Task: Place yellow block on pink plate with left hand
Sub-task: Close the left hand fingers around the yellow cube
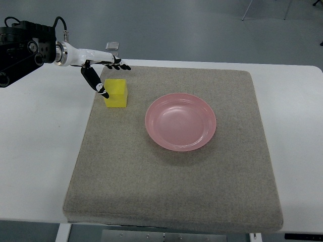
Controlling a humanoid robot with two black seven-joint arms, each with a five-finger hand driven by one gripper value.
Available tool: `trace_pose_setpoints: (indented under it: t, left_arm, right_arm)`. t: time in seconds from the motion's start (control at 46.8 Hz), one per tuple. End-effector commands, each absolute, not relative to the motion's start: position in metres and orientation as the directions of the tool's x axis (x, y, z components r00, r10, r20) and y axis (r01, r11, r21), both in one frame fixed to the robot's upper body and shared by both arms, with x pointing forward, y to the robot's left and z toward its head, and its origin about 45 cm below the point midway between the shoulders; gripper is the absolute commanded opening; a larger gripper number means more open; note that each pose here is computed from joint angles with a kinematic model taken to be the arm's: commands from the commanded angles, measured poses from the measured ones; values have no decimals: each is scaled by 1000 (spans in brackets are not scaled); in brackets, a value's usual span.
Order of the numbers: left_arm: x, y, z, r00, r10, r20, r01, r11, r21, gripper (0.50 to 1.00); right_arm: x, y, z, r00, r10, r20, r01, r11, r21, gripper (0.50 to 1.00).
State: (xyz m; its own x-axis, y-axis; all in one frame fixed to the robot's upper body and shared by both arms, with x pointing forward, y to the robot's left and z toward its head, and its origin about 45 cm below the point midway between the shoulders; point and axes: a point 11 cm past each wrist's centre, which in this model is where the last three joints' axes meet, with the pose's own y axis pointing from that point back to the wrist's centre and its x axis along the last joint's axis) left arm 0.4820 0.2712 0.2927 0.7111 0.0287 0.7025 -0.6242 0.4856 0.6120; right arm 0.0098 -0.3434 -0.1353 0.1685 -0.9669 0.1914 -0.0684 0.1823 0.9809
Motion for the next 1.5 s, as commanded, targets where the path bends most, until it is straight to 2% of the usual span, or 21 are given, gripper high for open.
trace_pose_setpoints:
  t: [0.0, 0.748, 0.897, 1.132, 1.303, 1.474]
  left_arm:
    - [482, 272, 291, 705, -6, 709, -623, 472, 624, 964]
    - [478, 254, 264, 700, -37, 713, -611, 487, 624, 958]
    - [478, 254, 264, 698, -37, 715, -613, 484, 624, 939]
    - [479, 256, 263, 696, -46, 717, -615, 476, 629, 810]
    - [482, 259, 265, 663, -75, 745, -640, 459, 616, 669]
    - [482, 258, 266, 660, -74, 748, -642, 462, 612, 602]
  right_arm:
    - [10, -343, -135, 169, -967, 191, -68, 182, 981, 924]
    - [10, -343, -135, 167, -967, 191, -68, 182, 981, 924]
    - [10, -343, -135, 169, -967, 191, -68, 182, 981, 924]
    - [10, -343, -135, 169, -967, 190, -68, 181, 981, 924]
    - [10, -343, -135, 167, -967, 191, -68, 182, 981, 924]
    - [10, -343, -135, 167, -967, 191, -68, 182, 981, 924]
